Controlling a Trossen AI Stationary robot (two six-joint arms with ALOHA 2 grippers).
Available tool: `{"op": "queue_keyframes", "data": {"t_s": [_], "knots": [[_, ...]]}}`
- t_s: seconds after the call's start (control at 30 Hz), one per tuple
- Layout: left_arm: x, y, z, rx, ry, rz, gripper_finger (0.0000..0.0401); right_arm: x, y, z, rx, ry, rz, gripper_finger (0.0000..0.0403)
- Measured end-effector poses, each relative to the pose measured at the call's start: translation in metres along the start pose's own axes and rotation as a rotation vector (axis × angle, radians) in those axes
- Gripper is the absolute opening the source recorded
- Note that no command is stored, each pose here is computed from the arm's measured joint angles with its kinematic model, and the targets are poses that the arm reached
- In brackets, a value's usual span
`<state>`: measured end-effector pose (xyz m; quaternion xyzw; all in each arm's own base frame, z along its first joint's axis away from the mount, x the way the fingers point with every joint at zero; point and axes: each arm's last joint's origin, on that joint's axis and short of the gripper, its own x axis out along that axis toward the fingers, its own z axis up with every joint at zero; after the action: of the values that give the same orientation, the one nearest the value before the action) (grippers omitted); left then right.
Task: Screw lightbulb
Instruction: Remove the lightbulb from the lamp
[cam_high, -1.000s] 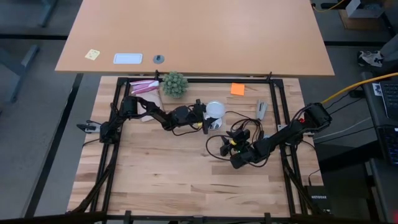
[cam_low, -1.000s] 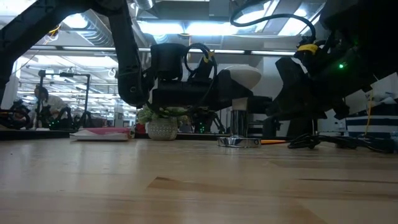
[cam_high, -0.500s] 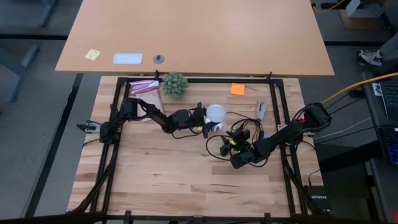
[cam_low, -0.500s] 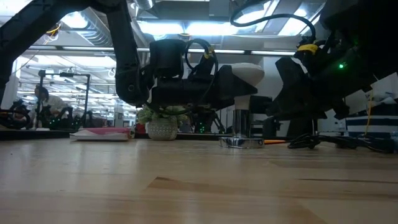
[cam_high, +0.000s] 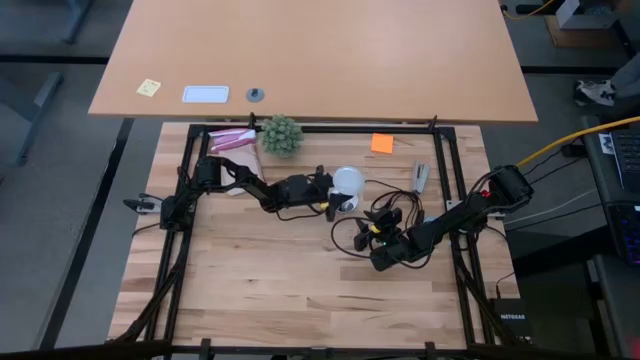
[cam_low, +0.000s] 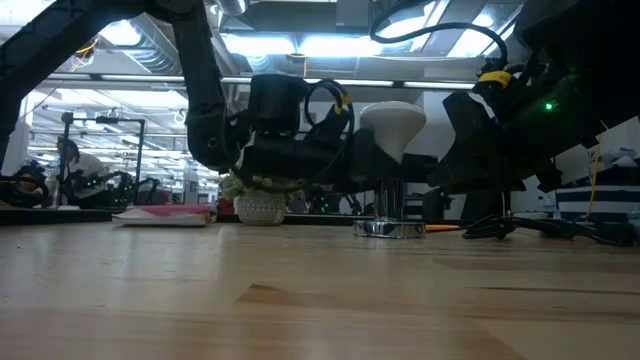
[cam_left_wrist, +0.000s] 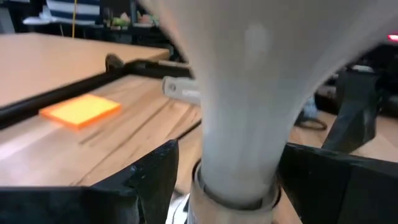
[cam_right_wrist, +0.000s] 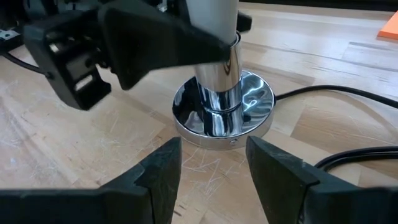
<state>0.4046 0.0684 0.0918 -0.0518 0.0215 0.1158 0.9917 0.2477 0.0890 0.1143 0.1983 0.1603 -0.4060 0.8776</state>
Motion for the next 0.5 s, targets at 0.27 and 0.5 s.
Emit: {"op": "queue_keyframes", "data": {"t_s": [0.27,0.5], "knots": [[0.000,0.000,-0.005,0.004,0.049,0.005,0.0241,0.000,0.000,0.000,0.000,0.005,0.002,0.0188],[-0.001,0.001,-0.013,0.013,0.134,0.012,0.0241,0.000,0.000,0.000,0.000,0.005,0.002,0.0188]]}}
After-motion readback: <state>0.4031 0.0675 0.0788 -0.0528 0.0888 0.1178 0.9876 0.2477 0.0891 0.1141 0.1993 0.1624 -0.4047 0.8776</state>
